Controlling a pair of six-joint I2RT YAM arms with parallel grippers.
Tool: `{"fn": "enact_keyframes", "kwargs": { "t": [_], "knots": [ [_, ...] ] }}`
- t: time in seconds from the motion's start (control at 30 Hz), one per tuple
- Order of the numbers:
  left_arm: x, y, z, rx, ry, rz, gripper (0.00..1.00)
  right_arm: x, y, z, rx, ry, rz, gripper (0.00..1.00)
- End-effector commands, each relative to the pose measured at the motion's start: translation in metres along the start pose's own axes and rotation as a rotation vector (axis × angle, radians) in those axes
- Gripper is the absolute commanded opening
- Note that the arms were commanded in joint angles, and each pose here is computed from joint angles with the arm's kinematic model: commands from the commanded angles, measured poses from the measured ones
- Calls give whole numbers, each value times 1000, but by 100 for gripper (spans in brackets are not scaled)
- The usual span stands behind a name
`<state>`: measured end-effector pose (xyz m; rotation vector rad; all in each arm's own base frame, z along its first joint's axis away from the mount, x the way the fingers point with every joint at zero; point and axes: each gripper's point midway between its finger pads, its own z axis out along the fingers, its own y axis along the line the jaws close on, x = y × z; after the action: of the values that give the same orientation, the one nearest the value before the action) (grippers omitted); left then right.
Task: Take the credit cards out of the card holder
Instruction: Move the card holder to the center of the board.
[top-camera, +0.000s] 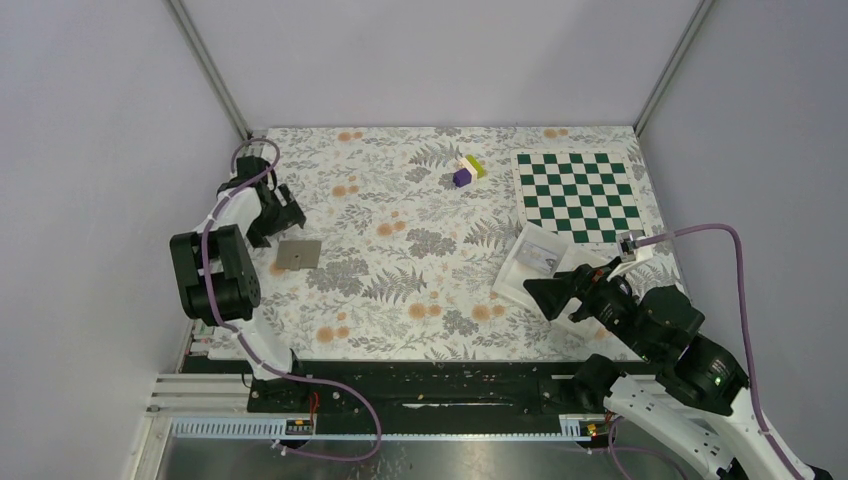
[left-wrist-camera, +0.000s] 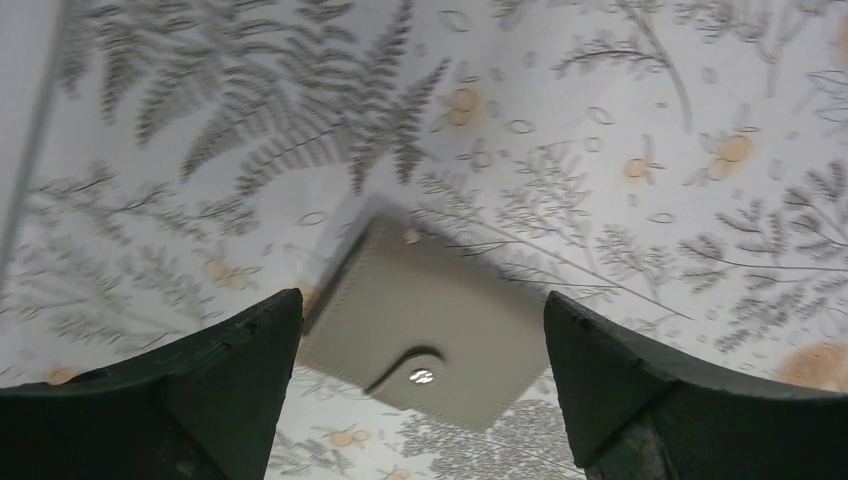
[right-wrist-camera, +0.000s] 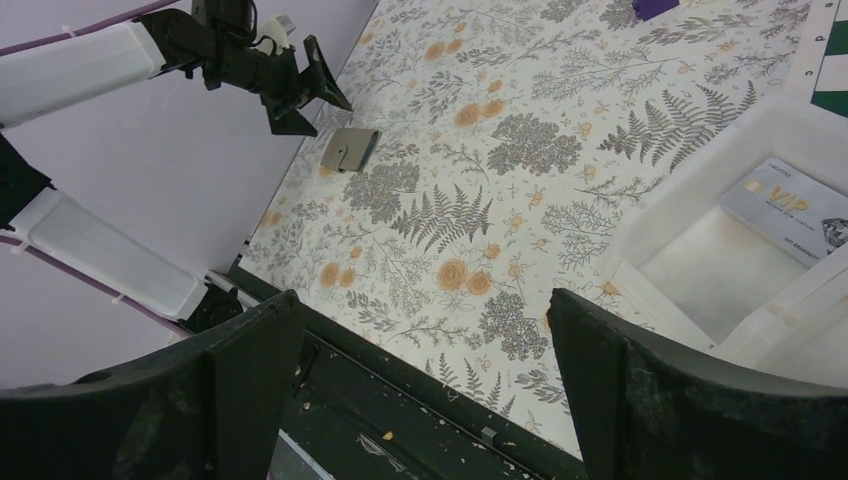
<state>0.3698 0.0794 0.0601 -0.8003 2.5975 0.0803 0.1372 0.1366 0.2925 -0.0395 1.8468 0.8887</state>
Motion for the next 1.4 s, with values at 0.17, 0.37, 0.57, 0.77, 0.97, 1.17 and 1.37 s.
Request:
{"fn": "enact_keyframes", "kwargs": {
  "t": [0.17,0.37,0.57,0.77,0.97,1.17,1.37],
  "knots": [
    [-5,-30,19,120,51,-20,85,-8,10,-2,-47,-33,5,98],
    [2,-22,23,80,69,-11,84,-11,10,-3,-42,-40,3,98],
    [21,-26,23,87,125,-26,82,-10,8,-6,-43,-43,7,98],
    [59,-44,3,172,204,-84,71,-9,2,-7,-17,-53,9,97],
    [104,-68,-24,310,187,-143,64,-8,-1,-7,-15,-64,-7,97],
    [159,-92,-48,413,200,-132,61,-6,-3,-9,-18,-66,7,97],
    [190,-118,-78,521,165,-32,60,2,-12,-6,11,-62,25,97]
  ]
}}
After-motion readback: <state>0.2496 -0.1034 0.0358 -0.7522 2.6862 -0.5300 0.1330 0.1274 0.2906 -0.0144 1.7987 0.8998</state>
